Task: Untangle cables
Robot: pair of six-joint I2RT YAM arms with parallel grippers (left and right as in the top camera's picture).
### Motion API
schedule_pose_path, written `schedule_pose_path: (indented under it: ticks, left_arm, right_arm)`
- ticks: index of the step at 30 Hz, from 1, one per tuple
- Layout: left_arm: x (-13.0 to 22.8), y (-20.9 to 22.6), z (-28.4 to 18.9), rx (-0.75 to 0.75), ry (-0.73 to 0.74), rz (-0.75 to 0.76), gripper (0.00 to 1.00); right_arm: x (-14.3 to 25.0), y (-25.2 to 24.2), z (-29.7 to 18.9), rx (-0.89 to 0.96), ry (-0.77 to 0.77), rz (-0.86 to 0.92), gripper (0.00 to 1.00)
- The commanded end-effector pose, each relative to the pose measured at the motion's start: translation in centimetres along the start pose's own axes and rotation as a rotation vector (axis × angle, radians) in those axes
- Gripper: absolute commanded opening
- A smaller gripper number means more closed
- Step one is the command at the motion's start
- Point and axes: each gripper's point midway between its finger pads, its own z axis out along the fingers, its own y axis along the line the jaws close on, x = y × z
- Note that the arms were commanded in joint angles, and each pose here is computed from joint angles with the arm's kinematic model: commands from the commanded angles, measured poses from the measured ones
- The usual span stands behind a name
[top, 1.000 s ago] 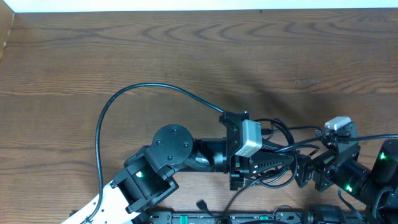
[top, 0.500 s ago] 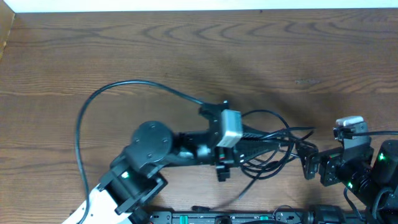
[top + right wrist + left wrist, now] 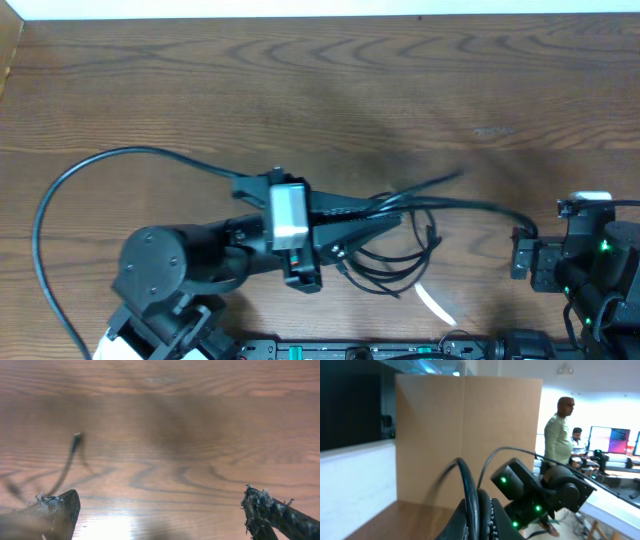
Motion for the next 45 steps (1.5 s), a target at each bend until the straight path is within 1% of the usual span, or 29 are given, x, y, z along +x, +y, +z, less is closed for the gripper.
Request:
schedule_pose_path:
  ticks: [1,3,6,12,14,18,21,27,28,30,33,34,38,42,45]
  left_arm:
    - [-3.0,-0.4,-0.7,-0.021,-0.061,0.054,0.07]
    - [-2.7,0.2,-0.8,-0.040,-0.047,0.046,0.08]
    - [-2.0,0.9,-1.0,-0.066,-0.022,0.027,0.07]
    - [-0.9,2.3,-1.3,-0.125,0.019,-0.012,0.07]
    - [-0.5,3.6,-1.5,-0.192,0.025,-0.051,0.07]
    - [0.4,6.8,-2.4,-0.373,0.030,-0.113,0.08]
    - [1.2,8.8,-3.1,-0.485,0.039,-0.133,0.08]
    - [3.7,12.6,-3.3,-0.631,0.087,-0.169,0.09]
    - [4.3,13.3,-3.4,-0.660,0.101,-0.177,0.15]
    - [5.9,14.8,-3.6,-0.719,0.140,-0.197,0.32]
    - [8.9,16.8,-4.1,-0.799,0.222,-0.235,0.83]
    - [9.9,17.2,-4.3,-0.817,0.252,-0.249,0.94]
    - [13.6,18.3,-5.4,-0.888,0.370,-0.306,0.95]
    - [15.8,18.9,-8.1,-1.025,0.444,-0.364,0.96]
    - [17.1,18.2,-9.3,-1.055,0.506,-0.403,0.96]
  right_arm:
    - [0.4,-1.3,0.3,0.075,0.018,0.024,0.99]
    - [0.4,-0.9,0.3,0.053,0.017,0.025,0.99]
    - [0.1,0.5,0.3,-0.032,0.005,0.023,0.99]
    - [-0.4,3.6,-0.1,-0.212,-0.028,-0.095,0.99]
    - [-0.6,5.1,-0.5,-0.299,-0.047,-0.150,0.99]
    - [-0.6,8.1,-1.7,-0.484,-0.096,-0.267,0.99]
    - [-0.6,8.5,-1.9,-0.509,-0.103,-0.277,0.99]
    - [-0.6,8.5,-1.9,-0.509,-0.100,-0.276,0.99]
    - [-0.6,8.5,-1.9,-0.509,-0.100,-0.277,0.99]
    - [-0.6,8.5,-1.9,-0.509,-0.100,-0.276,0.99]
    - [-0.5,8.5,-1.9,-0.510,-0.098,-0.276,0.99]
    - [-0.5,8.5,-1.9,-0.510,-0.098,-0.276,0.99]
    - [-0.5,8.5,-1.9,-0.509,-0.098,-0.276,0.99]
    - [-0.5,8.5,-1.9,-0.509,-0.097,-0.276,0.99]
    - [-0.5,8.5,-1.9,-0.510,-0.097,-0.276,0.99]
